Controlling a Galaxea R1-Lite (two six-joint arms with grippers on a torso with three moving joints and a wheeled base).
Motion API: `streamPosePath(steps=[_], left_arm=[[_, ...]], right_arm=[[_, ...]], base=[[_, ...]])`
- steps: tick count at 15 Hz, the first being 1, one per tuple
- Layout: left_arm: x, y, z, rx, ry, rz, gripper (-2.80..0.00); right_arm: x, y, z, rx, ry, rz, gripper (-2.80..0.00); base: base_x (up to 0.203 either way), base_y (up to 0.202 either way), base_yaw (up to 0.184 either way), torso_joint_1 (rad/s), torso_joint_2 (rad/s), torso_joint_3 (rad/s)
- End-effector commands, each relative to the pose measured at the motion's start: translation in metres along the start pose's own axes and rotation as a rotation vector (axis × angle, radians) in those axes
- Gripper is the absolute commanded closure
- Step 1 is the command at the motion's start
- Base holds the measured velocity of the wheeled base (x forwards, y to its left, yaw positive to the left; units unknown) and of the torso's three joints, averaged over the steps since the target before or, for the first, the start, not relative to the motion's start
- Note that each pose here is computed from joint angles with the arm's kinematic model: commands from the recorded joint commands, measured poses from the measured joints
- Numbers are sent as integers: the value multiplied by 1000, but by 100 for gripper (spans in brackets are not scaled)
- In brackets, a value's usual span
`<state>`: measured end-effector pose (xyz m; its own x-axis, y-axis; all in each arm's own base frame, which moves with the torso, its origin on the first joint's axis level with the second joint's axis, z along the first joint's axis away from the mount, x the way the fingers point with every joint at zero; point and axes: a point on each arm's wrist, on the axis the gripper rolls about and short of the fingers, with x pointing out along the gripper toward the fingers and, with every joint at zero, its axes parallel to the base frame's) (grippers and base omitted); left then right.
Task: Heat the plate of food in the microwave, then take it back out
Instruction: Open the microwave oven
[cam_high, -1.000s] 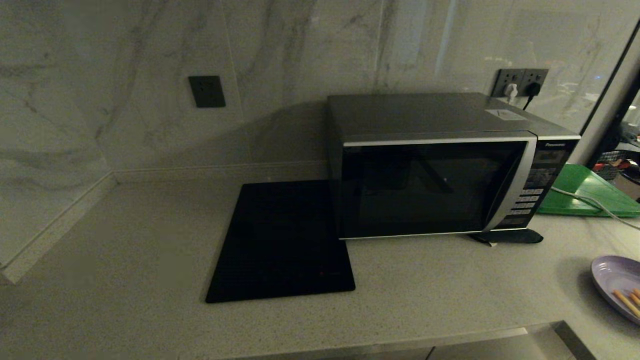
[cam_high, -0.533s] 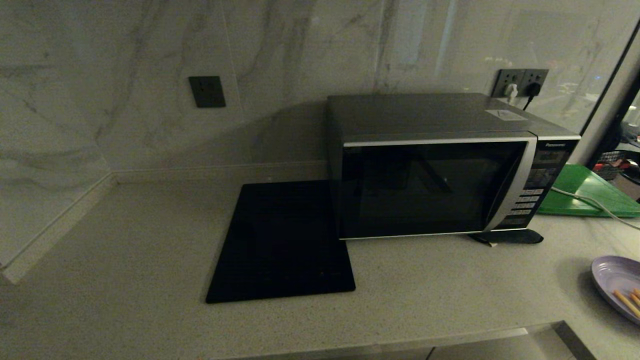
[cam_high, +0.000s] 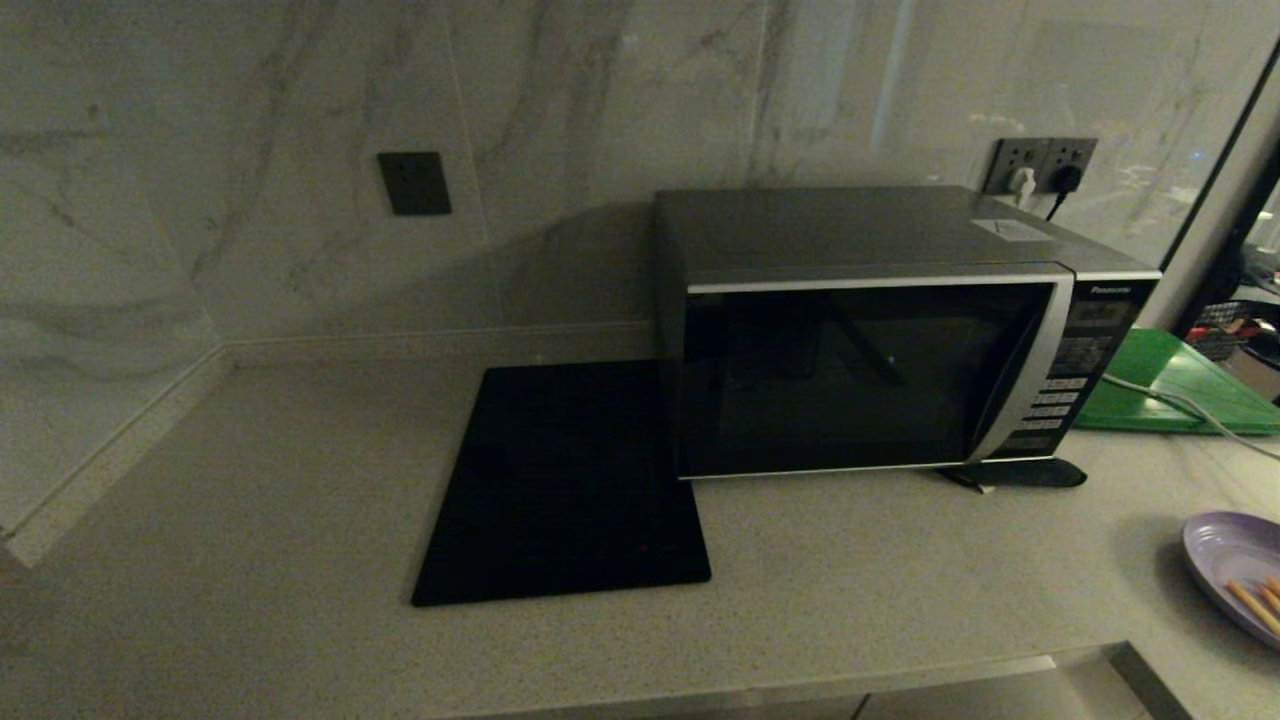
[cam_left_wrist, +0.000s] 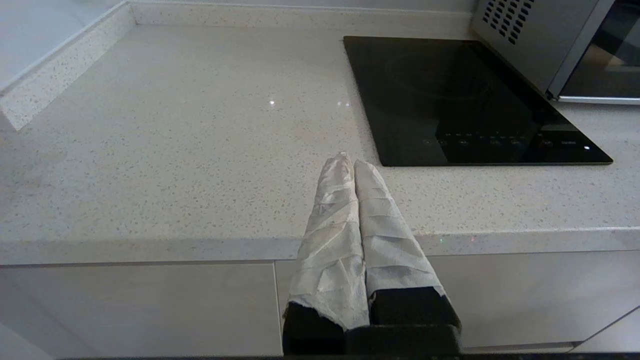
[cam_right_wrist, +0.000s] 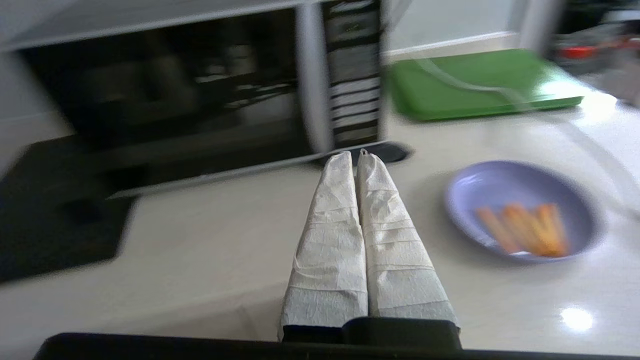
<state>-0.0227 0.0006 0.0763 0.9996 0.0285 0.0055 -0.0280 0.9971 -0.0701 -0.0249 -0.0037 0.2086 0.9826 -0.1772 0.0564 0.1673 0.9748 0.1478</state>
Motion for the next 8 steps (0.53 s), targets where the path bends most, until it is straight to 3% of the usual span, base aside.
streamPosePath(steps=[1, 4, 8], left_arm=[[0, 0, 0, -1, -1, 2, 0], [0, 0, 0, -1, -1, 1, 0], [0, 0, 0, -1, -1, 2, 0]], right_arm=[[41, 8, 25, -65, 103, -120, 0], [81, 14, 36, -168, 151, -248, 0], [148, 23, 38, -204, 114, -372, 0]], base=[[0, 0, 0, 0, 0, 0], [0, 0, 0, 0, 0, 0], [0, 0, 0, 0, 0, 0]])
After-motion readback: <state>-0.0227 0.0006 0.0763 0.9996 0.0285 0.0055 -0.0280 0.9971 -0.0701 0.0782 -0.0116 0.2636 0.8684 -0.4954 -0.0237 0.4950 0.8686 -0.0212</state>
